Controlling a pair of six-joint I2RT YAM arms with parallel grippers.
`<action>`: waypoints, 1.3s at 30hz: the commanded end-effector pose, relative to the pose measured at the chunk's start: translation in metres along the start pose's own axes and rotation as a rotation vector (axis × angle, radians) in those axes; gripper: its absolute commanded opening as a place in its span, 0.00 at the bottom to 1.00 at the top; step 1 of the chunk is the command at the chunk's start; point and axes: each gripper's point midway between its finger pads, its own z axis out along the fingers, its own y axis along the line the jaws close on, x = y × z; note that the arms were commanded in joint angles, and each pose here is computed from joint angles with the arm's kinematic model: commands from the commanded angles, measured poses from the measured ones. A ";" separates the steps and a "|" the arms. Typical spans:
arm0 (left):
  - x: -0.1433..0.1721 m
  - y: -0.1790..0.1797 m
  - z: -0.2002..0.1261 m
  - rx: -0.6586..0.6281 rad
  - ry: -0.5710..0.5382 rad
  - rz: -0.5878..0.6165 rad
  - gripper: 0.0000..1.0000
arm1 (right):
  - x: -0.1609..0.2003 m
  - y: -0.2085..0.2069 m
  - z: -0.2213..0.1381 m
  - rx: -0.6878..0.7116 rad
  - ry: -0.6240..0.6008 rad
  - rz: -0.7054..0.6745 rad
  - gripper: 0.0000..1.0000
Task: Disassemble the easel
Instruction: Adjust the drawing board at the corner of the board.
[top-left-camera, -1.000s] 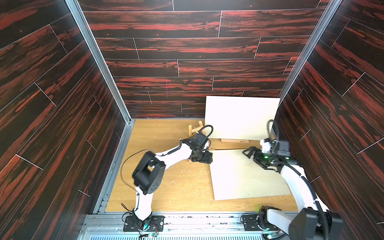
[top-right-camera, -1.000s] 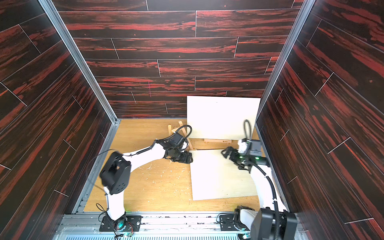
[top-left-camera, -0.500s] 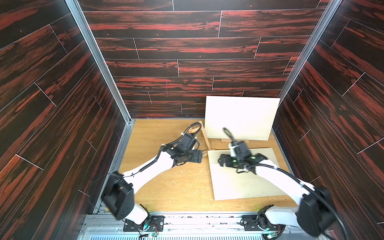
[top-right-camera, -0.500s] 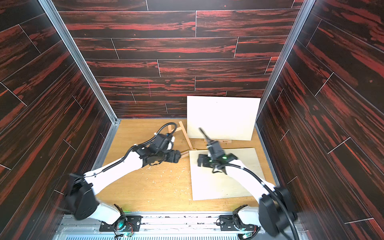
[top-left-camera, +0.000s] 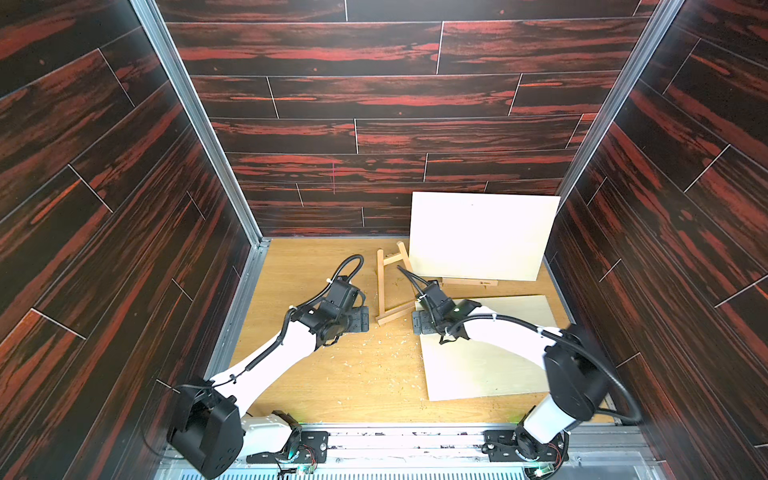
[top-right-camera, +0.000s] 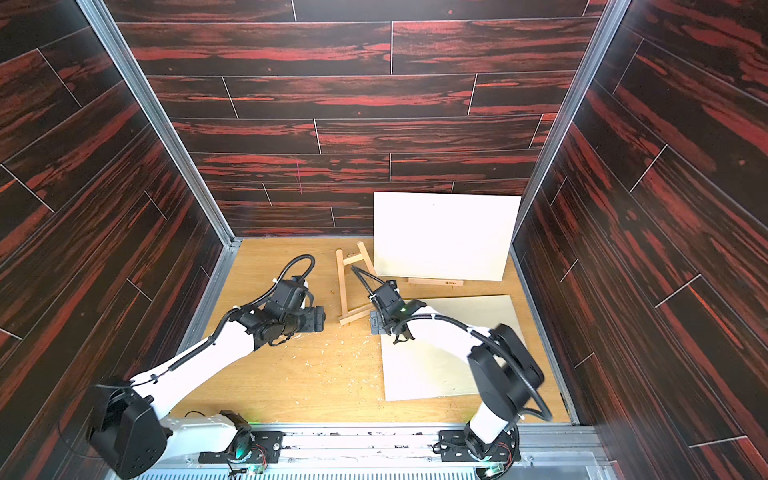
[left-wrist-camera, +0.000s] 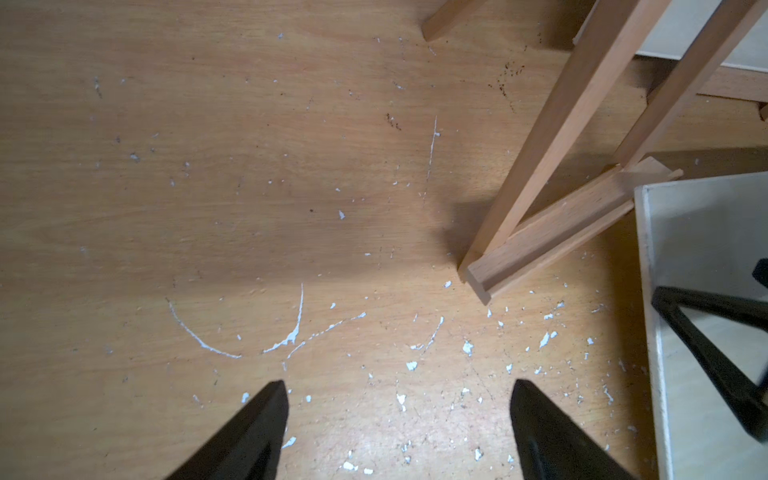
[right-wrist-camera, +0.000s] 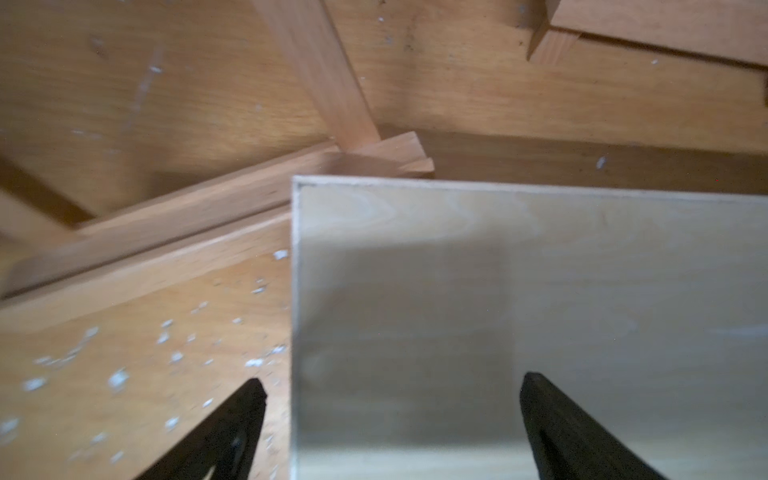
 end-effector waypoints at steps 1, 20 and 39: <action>0.004 0.010 -0.002 -0.026 -0.013 -0.031 0.88 | -0.006 -0.009 0.009 0.122 -0.032 -0.050 0.99; 0.007 0.014 0.001 -0.031 -0.008 -0.049 0.88 | 0.008 -0.049 0.025 0.190 -0.005 -0.032 0.99; 0.004 0.007 0.006 -0.009 0.003 -0.050 0.88 | -0.002 -0.042 0.009 0.074 -0.025 0.034 0.99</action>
